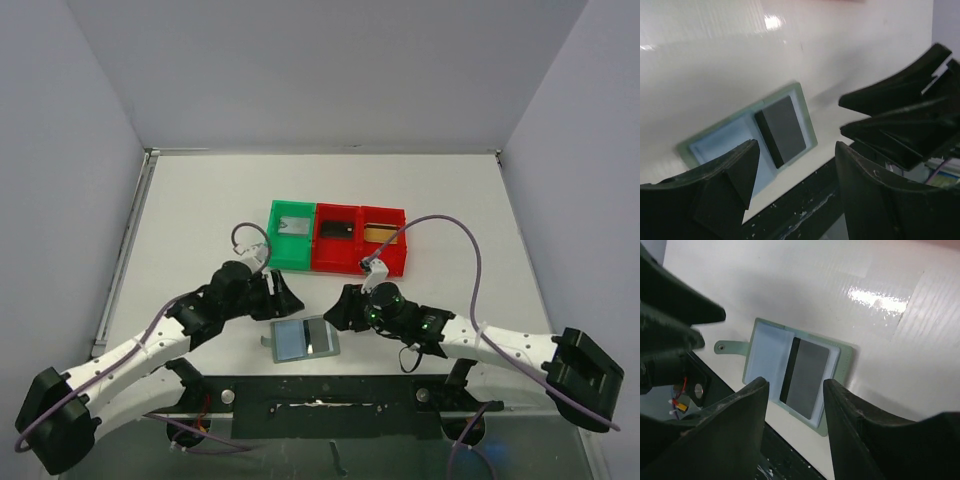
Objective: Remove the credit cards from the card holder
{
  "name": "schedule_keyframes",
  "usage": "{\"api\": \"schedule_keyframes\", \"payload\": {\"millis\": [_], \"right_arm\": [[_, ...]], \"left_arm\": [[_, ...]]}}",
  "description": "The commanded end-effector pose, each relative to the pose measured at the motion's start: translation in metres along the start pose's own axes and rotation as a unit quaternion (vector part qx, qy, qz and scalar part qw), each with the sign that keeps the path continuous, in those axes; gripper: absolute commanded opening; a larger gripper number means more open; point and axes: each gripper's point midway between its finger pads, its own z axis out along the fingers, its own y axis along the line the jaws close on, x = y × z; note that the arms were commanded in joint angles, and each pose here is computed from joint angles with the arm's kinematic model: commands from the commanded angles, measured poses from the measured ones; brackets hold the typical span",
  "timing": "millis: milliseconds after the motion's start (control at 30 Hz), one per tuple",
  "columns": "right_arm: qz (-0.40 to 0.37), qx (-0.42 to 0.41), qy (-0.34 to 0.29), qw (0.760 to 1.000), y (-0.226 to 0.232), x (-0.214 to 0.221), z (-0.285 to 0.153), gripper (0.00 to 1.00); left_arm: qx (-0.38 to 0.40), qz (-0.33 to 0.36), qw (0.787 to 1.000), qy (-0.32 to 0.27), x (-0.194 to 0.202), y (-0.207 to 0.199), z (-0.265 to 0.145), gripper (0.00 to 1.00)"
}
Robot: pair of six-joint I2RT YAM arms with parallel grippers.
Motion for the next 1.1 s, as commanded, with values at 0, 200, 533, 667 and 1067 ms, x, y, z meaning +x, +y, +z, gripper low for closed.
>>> {"api": "schedule_keyframes", "payload": {"millis": [0,200,533,667,1067], "right_arm": [[0.072,0.032,-0.024,0.997,0.01,-0.011,0.018,0.45],[0.105,0.043,-0.005,0.994,0.007,0.005,0.028,0.37],[0.113,0.017,0.05,0.992,0.015,0.027,0.037,0.28],[0.122,0.021,0.074,0.99,0.012,0.041,0.046,0.26],[0.163,0.122,0.111,0.973,-0.044,0.088,0.042,0.21]], "left_arm": [[0.018,-0.013,1.0,0.004,0.022,-0.023,0.013,0.58],[0.02,-0.04,0.998,0.032,0.052,-0.026,0.024,0.49],[-0.019,-0.048,0.997,0.051,0.061,-0.016,0.04,0.43],[-0.037,-0.049,0.997,0.055,0.063,-0.009,0.044,0.39],[-0.13,-0.013,0.987,0.089,0.075,0.019,0.054,0.37]]}}
